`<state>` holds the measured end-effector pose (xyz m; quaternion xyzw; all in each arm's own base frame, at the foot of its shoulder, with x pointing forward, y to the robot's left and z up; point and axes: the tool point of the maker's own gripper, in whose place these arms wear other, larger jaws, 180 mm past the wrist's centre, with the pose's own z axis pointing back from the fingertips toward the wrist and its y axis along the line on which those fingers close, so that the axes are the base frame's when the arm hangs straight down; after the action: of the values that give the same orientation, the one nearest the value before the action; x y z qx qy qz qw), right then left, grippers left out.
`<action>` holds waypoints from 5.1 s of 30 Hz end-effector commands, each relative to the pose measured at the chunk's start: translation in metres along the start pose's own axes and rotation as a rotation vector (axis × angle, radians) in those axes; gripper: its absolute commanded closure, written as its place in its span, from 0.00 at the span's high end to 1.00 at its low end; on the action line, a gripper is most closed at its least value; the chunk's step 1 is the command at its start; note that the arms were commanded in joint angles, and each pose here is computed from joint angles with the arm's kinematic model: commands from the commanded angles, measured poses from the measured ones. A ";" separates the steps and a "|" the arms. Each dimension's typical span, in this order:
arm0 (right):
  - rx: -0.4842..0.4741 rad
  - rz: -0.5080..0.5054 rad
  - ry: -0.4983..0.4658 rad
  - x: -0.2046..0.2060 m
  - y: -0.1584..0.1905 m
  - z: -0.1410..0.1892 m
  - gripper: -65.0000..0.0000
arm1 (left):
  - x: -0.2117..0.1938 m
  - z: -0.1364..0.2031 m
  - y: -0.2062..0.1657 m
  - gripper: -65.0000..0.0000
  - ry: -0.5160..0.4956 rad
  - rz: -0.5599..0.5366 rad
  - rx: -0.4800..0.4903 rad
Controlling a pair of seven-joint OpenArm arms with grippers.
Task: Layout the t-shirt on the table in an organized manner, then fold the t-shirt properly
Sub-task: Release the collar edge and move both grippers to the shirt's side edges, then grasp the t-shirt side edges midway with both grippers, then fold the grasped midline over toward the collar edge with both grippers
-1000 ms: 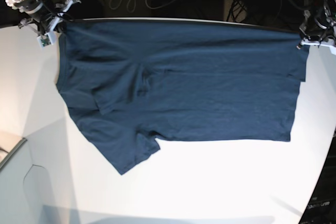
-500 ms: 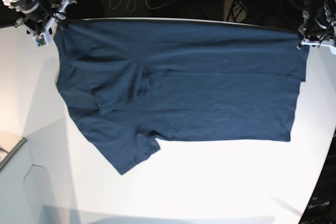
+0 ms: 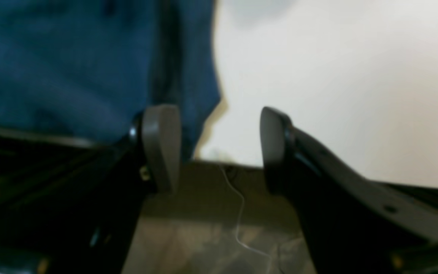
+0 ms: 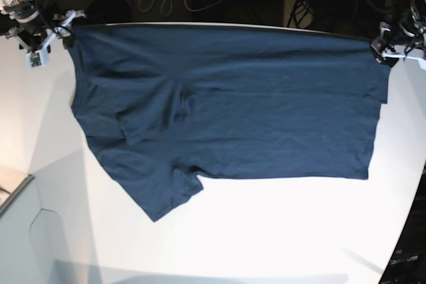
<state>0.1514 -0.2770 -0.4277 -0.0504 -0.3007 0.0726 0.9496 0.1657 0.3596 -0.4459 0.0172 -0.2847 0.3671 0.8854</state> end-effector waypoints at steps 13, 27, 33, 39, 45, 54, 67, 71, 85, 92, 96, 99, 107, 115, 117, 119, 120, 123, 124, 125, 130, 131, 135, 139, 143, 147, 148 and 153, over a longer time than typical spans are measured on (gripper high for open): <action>-0.033 -0.001 -0.214 0.090 -0.017 -0.012 0.52 | 0.072 0.018 -0.042 0.66 -0.199 -0.029 -0.088; 0.149 -0.021 -0.280 0.205 -0.007 -0.100 0.53 | 0.159 0.000 -0.124 0.67 -0.324 -0.059 -0.168; 0.248 -0.028 -0.256 0.231 0.009 -0.132 0.53 | 0.167 -0.033 -0.151 0.67 -0.283 -0.110 -0.164; 0.304 -0.070 -0.302 0.246 0.022 -0.149 0.52 | 0.175 -0.061 -0.165 0.67 -0.347 -0.237 -0.149; 0.254 -0.131 -0.363 0.252 0.012 -0.156 0.52 | 0.172 -0.088 -0.166 0.67 -0.362 -0.294 -0.120; 0.265 -0.158 -0.379 0.251 0.015 -0.160 0.52 | 0.154 -0.108 -0.179 0.67 -0.333 -0.323 -0.231; 0.291 -0.194 -0.290 0.212 0.028 -0.173 0.52 | 0.152 -0.109 -0.179 0.67 -0.335 -0.322 -0.234; 0.316 -0.161 -0.287 0.204 0.041 -0.178 0.52 | 0.152 -0.109 -0.179 0.67 -0.335 -0.322 -0.234; 0.196 -0.142 -0.254 0.197 0.027 -0.186 0.29 | 0.150 -0.111 -0.176 0.67 -0.332 -0.424 -0.199; 0.194 -0.143 -0.252 0.197 0.026 -0.186 0.00 | 0.151 -0.111 -0.177 0.67 -0.334 -0.430 -0.197; 0.194 -0.142 -0.251 0.196 0.027 -0.187 0.00 | 0.152 -0.110 -0.179 0.66 -0.336 -0.430 -0.200; 0.194 -0.142 -0.251 0.196 0.027 -0.187 0.00 | 0.149 -0.111 -0.178 0.66 -0.330 -0.434 -0.199; 0.195 -0.142 -0.248 0.195 0.027 -0.187 0.00 | 0.130 -0.122 -0.163 0.17 -0.266 -0.411 -0.174; 0.195 -0.142 -0.246 0.194 0.027 -0.187 0.00 | 0.125 -0.124 -0.158 0.00 -0.250 -0.401 -0.166; 0.195 -0.142 -0.246 0.194 0.027 -0.187 0.00 | 0.126 -0.124 -0.158 0.00 -0.252 -0.397 -0.166; 0.195 -0.142 -0.246 0.194 0.027 -0.187 0.00 | 0.132 -0.121 -0.161 0.00 -0.268 -0.400 -0.173; 0.195 -0.142 -0.246 0.194 0.027 -0.187 0.00 | 0.137 -0.118 -0.165 0.00 -0.285 -0.404 -0.181; 0.194 -0.143 -0.254 0.196 0.026 -0.186 0.00 | 0.151 -0.104 -0.178 0.00 -0.356 -0.438 -0.214; 0.193 -0.143 -0.255 0.197 0.026 -0.186 0.00 | 0.156 -0.098 -0.182 0.00 -0.382 -0.451 -0.226; 0.193 -0.147 -0.258 0.198 0.025 -0.186 0.00 | 0.160 -0.092 -0.187 0.00 -0.409 -0.460 -0.238; 0.186 -0.137 -0.294 0.211 0.023 -0.182 0.00 | 0.154 -0.083 -0.187 0.00 -0.429 -0.406 -0.282; 0.183 -0.130 -0.314 0.218 0.022 -0.179 0.00 | 0.151 -0.083 -0.184 0.00 -0.423 -0.392 -0.285; 0.171 -0.088 -0.367 0.224 0.021 -0.167 0.00 | 0.139 -0.087 -0.174 0.00 -0.397 -0.356 -0.287; 0.161 -0.048 -0.417 0.226 0.023 -0.153 0.00 | 0.136 -0.087 -0.173 0.00 -0.391 -0.321 -0.299; 0.145 -0.029 -0.456 0.221 0.021 -0.139 0.00 | 0.137 -0.086 -0.174 0.00 -0.391 -0.295 -0.309; 0.107 -0.067 -0.507 0.222 0.010 -0.124 0.00 | 0.137 -0.086 -0.172 0.00 -0.390 -0.279 -0.313; 0.102 -0.073 -0.510 0.220 0.009 -0.122 0.00 | 0.134 -0.087 -0.170 0.00 -0.386 -0.280 -0.310; 0.084 -0.072 -0.508 0.207 0.004 -0.115 0.00 | 0.132 -0.080 -0.172 0.00 -0.402 -0.297 -0.324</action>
<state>0.3740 -0.2352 -0.4235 0.0292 -0.5019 0.0641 0.8621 0.3833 0.3288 -0.4324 -0.0149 -0.4789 0.1754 0.8601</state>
